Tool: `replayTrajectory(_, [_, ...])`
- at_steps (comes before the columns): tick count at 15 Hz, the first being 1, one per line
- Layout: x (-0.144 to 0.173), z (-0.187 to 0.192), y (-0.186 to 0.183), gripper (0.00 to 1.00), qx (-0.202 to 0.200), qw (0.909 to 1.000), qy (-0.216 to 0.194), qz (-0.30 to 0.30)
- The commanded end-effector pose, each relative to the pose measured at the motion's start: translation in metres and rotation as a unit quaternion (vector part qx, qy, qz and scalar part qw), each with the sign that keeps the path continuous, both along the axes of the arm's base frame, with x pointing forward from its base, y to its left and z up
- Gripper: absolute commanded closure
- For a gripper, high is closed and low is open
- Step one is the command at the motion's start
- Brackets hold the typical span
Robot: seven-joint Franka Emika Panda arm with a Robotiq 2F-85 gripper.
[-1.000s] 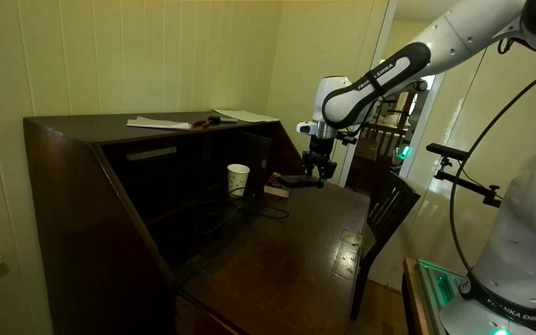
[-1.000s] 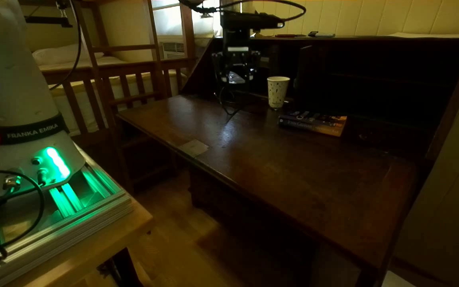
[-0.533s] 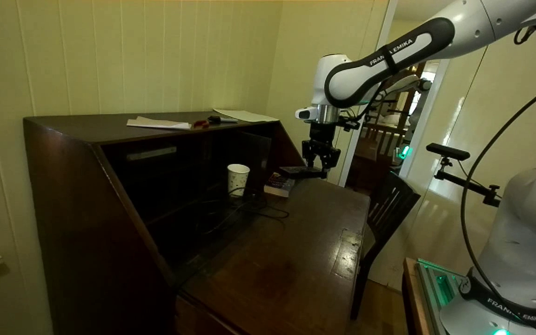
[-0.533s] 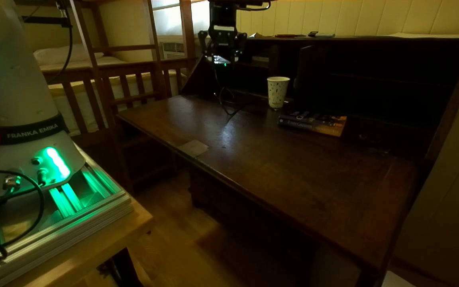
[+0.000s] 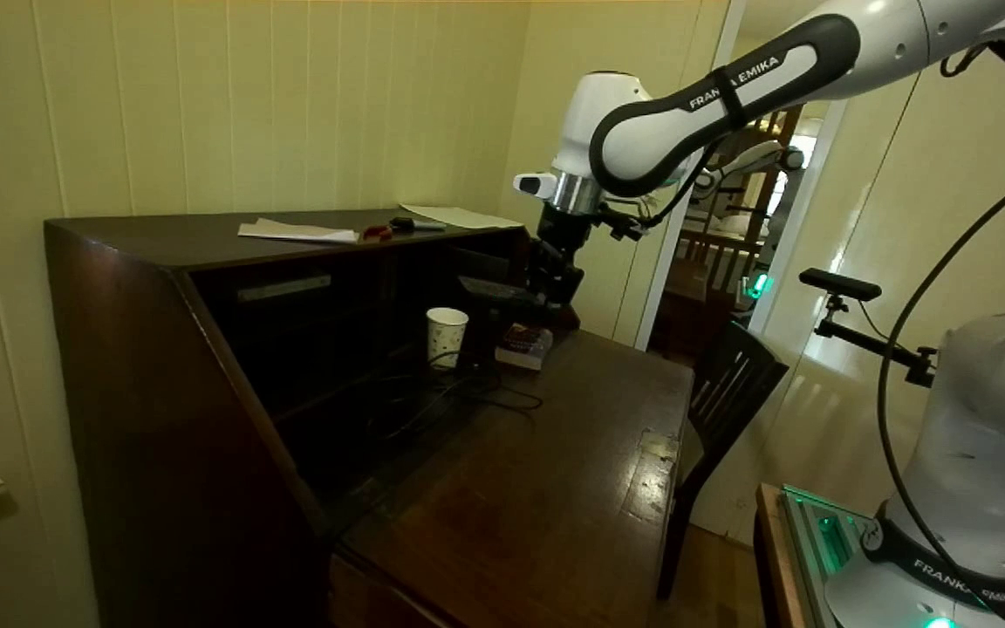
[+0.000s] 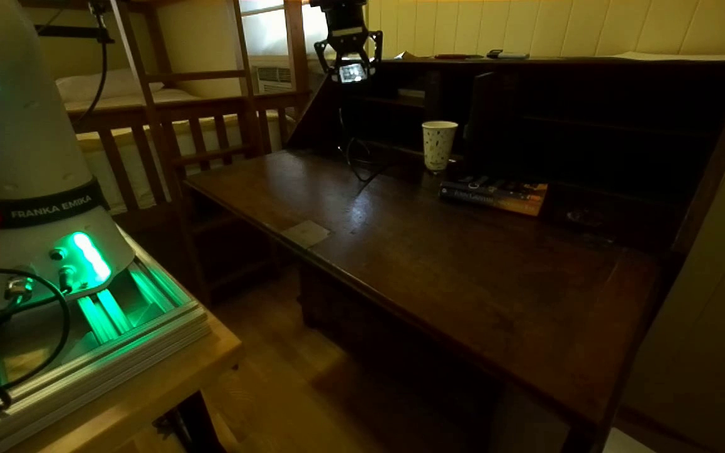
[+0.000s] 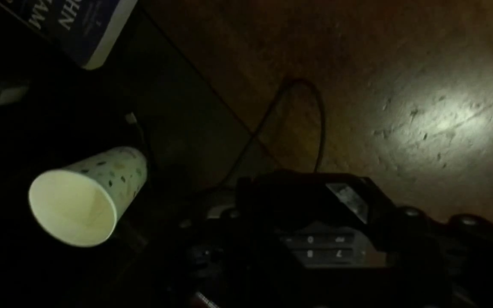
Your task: Pick up the remote and put it on top of the cabinet
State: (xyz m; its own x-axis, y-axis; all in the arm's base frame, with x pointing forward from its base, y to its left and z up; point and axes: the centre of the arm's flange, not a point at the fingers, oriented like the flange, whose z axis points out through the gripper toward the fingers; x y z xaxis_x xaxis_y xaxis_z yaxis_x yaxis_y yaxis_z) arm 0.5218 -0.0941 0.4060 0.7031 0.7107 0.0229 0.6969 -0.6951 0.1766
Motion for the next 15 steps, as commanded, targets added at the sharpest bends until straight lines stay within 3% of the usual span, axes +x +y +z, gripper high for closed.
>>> replayTrajectory(1, [0.041,0.030,0.053,0.64,-0.015,0.9974,-0.040,-0.058])
replayTrajectory(4, [0.070,0.060,0.091,0.64,-0.002,0.9962,-0.038,-0.078])
replayTrajectory(7, [0.093,0.087,0.114,0.64,0.023,0.9966,-0.001,-0.079])
replayTrajectory(8, [0.060,0.065,0.107,0.64,0.009,0.9973,-0.021,-0.070])
replayTrajectory(9, [0.064,0.070,0.112,0.39,0.010,0.9974,-0.019,-0.068])
replayTrajectory(13, [0.063,0.062,0.108,0.39,0.009,0.9974,-0.012,-0.071])
replayTrajectory(14, [0.062,0.061,0.108,0.64,0.009,0.9974,-0.011,-0.071])
replayTrajectory(15, [0.071,0.069,0.114,0.64,0.015,0.9961,-0.024,-0.083])
